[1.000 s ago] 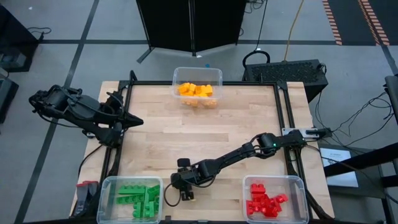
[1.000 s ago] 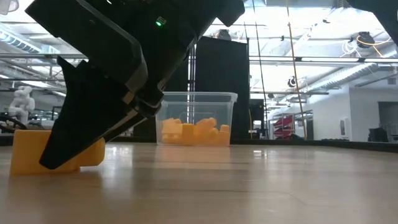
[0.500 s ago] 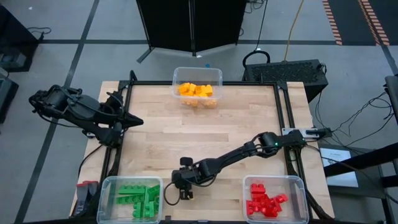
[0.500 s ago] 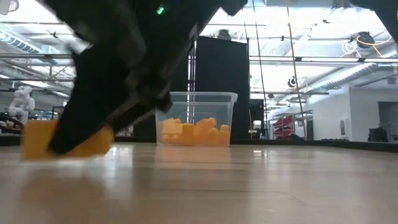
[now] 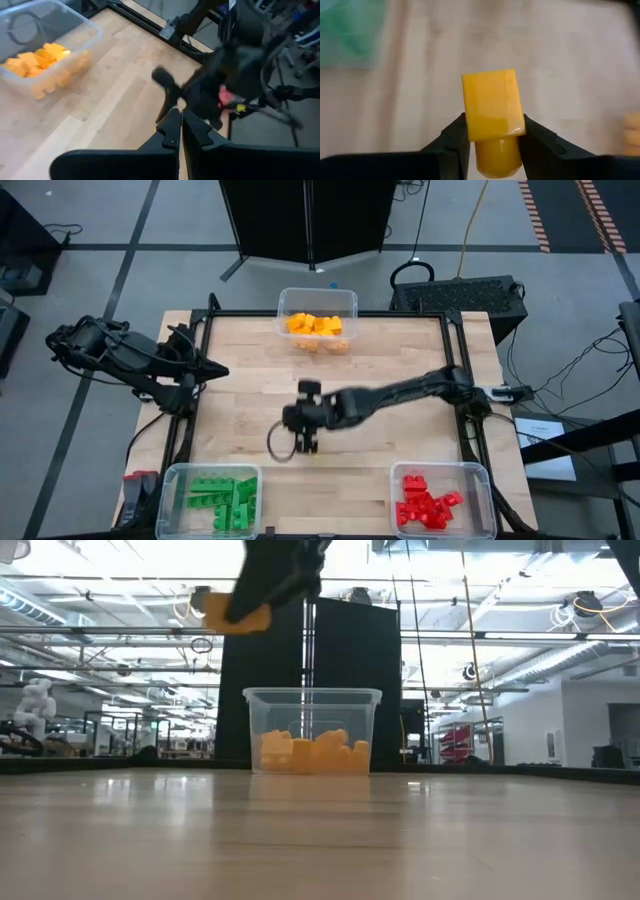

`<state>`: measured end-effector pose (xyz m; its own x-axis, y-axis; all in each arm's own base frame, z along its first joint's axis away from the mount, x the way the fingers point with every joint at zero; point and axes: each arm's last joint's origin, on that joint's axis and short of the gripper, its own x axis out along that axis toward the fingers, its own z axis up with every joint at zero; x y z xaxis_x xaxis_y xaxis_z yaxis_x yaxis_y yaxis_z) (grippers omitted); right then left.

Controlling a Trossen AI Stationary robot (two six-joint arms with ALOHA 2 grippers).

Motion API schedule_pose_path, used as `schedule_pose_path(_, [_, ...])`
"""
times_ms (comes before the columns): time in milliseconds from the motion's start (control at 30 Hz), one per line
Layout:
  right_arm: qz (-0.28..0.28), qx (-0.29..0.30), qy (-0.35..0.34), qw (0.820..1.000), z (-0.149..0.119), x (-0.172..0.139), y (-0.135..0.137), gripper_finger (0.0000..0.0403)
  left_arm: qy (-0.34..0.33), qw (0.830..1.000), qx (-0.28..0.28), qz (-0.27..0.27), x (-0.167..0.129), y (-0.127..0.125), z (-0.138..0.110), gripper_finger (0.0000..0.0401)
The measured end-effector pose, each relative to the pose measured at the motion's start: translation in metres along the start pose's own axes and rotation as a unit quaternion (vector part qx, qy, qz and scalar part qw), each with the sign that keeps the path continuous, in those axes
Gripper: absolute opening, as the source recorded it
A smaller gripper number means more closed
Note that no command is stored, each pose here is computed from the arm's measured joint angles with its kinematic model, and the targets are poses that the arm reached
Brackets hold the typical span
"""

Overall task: Sort blocks
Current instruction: Put the yellow game piece into the top transparent bin

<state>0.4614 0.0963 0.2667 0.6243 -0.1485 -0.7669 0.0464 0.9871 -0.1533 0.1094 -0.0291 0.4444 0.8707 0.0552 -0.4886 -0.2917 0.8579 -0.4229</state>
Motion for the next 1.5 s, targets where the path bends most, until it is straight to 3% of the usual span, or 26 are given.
schedule_pose_path(300, [-0.080,-0.007,-0.036,0.996,0.016,-0.075,-0.095,0.0118,-0.026,0.994,0.033,0.098,-0.004,0.014,-0.002,0.0000])
schedule_pose_path(433, [-0.117,0.003,-0.053,0.992,0.015,-0.101,-0.142,0.0118,-0.046,0.993,0.020,0.110,-0.014,0.022,-0.001,0.0000])
schedule_pose_path(600, [-0.172,0.049,-0.065,0.982,0.009,-0.111,-0.204,0.0118,-0.075,0.990,0.003,0.119,-0.027,0.031,-0.001,0.0000])
schedule_pose_path(700, [-0.192,0.081,-0.079,0.975,0.006,-0.099,-0.238,0.0118,-0.085,0.989,-0.002,0.119,-0.033,0.035,-0.001,0.0000])
schedule_pose_path(833, [-0.169,0.126,-0.099,0.972,-0.001,-0.077,-0.274,0.0118,-0.087,0.989,-0.004,0.118,-0.034,0.035,-0.001,0.0000])
schedule_pose_path(1000, [-0.147,0.163,-0.071,0.973,-0.017,-0.042,-0.301,0.0119,-0.086,0.989,-0.004,0.118,-0.033,0.035,-0.001,0.0000])
schedule_pose_path(1500, [-0.086,0.233,0.053,0.967,-0.067,0.044,-0.324,0.0128,-0.083,0.990,-0.004,0.117,-0.033,0.035,-0.001,0.0000])
